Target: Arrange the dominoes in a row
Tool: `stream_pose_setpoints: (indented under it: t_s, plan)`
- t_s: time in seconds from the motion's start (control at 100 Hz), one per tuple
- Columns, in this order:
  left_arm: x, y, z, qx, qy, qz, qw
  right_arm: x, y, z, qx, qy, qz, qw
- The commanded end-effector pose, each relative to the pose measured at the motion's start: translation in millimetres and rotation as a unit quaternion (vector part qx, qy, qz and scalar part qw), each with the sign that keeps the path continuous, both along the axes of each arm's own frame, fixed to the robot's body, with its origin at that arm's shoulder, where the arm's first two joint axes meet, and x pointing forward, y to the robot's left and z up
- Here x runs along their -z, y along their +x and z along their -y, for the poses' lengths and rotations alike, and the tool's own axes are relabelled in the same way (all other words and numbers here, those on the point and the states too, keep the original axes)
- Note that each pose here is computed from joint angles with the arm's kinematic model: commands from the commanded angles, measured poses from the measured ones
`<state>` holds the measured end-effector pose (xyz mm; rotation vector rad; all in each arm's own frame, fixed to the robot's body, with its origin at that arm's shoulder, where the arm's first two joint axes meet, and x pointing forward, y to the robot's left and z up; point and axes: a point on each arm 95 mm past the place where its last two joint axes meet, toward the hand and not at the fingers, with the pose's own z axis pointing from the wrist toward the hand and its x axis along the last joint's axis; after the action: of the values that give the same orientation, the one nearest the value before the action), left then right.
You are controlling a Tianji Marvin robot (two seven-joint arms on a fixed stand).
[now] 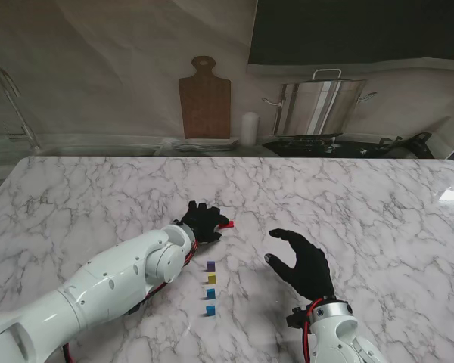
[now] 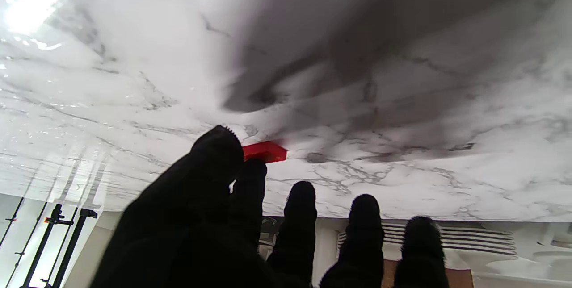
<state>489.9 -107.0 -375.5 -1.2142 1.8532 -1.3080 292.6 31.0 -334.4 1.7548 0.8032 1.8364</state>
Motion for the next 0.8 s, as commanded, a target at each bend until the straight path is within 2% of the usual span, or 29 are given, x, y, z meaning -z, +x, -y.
stream_pose_setpoints:
  t_s: [0.0, 0.24, 0.49, 0.65, 0.79]
  plan:
    - [2.5, -2.1, -2.7, -0.002, 0.007, -0.008, 0.9999, -0.3, -1.5, -0.1, 0.003, 0.002, -0.002, 1.0]
    - [3.6, -12.7, -13.8, -0.005, 0.019, -0.013, 0.9997, -1.4, -2.0, 0.1, 0.005, 0.003, 0.001, 1.0]
    - [2.7, -24.5, -39.0, -0.014, 0.033, -0.014, 0.9993, -2.0, -2.9, -2.1, 0.003, 0.003, 0.004, 1.0]
    - [-5.2, -29.4, -50.5, -0.018, 0.03, -0.001, 0.9994, -2.3, -3.3, -3.7, 0.001, 0.003, 0.004, 1.0]
    - [-12.4, -31.6, -51.7, -0.018, 0.016, 0.014, 0.9996, -2.6, -3.4, -4.2, 0.001, 0.003, 0.005, 1.0]
